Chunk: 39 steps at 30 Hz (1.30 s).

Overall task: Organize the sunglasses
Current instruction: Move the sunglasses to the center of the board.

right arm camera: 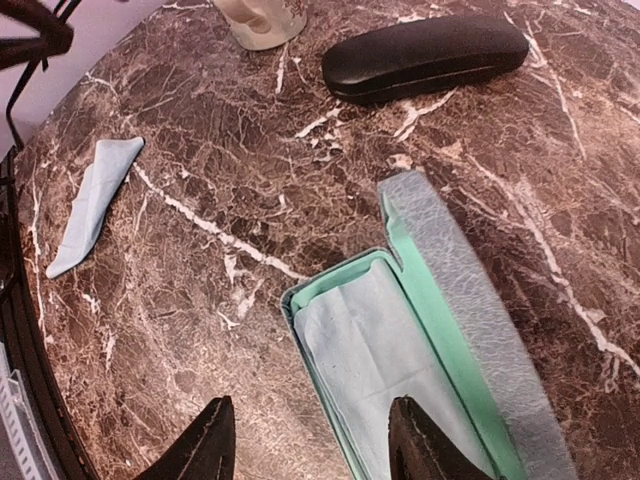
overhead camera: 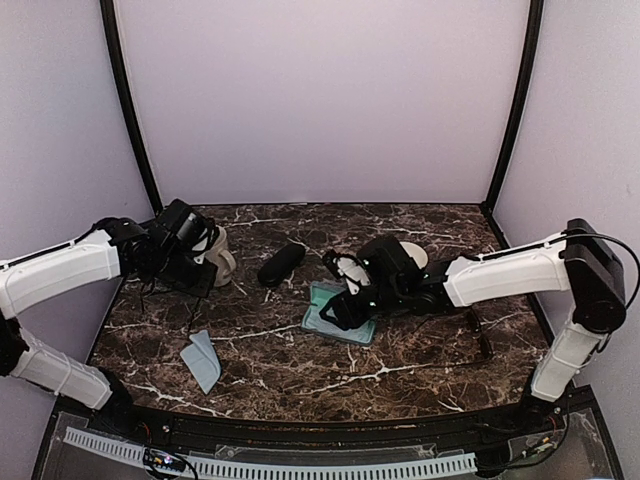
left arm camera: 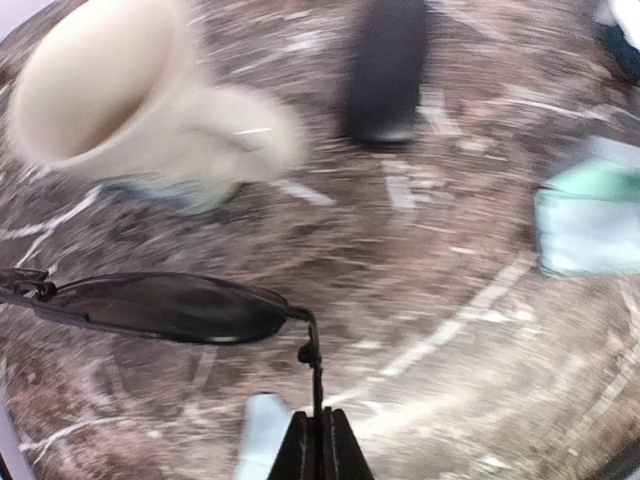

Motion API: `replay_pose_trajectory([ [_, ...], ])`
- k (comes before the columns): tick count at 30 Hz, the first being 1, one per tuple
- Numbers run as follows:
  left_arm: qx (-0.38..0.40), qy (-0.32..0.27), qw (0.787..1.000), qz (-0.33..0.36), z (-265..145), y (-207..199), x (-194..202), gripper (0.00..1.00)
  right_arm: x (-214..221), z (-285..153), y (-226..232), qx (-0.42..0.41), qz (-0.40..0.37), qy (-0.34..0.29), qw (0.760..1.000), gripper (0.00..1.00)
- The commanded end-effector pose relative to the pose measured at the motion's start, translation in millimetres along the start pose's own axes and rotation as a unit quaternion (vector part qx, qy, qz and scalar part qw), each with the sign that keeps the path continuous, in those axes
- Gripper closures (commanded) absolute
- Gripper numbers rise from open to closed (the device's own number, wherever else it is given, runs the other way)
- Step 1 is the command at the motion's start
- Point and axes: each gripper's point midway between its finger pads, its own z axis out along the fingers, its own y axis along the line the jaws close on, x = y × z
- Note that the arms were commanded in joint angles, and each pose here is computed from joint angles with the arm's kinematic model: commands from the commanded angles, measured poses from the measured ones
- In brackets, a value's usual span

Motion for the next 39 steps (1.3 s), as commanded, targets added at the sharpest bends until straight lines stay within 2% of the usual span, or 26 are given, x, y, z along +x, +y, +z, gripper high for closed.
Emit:
replay_pose_trajectory([
  [1, 0.1, -0.012, 0.994, 0.038, -20, -67, 8, 1.0, -23, -25, -8, 0.009, -0.001, -0.032, 0.999, 0.47],
  [4, 0.145, -0.024, 0.985, 0.089, -21, -119, 17, 1.0, -26, -41, -21, 0.025, 0.01, -0.032, 0.999, 0.46],
  [8, 0.19, -0.021, 0.957, 0.219, -18, -185, 45, 1.0, -24, -59, -37, 0.035, 0.041, -0.036, 0.998, 0.46],
  [10, 0.201, -0.013, 0.935, 0.293, -12, -210, 66, 1.0, -21, -65, -43, 0.037, 0.06, -0.037, 0.997, 0.45],
  [14, 0.238, 0.002, 0.885, 0.4, 1, -242, 101, 1.0, -9, -69, -53, 0.049, 0.093, -0.033, 0.994, 0.45],
  [17, 0.272, 0.001, 0.851, 0.449, -1, -259, 112, 1.0, 0, -69, -59, 0.049, 0.11, -0.024, 0.992, 0.45],
  [22, 0.35, -0.004, 0.771, 0.532, -13, -282, 138, 1.0, 2, -63, -51, 0.008, 0.098, -0.007, 0.995, 0.43],
  [25, 0.374, 0.007, 0.736, 0.564, -15, -286, 152, 1.0, 0, -56, -41, -0.021, 0.086, 0.01, 0.996, 0.42],
  [28, 0.376, 0.023, 0.721, 0.581, -12, -286, 159, 1.0, -5, -48, -29, -0.058, 0.079, 0.02, 0.995, 0.42],
  [33, 0.363, 0.025, 0.711, 0.602, -7, -288, 159, 1.0, -2, -27, -12, -0.105, 0.072, 0.052, 0.991, 0.41],
  [39, 0.358, 0.031, 0.699, 0.618, -4, -285, 161, 1.0, 17, -5, 4, -0.134, 0.059, 0.107, 0.983, 0.33],
])
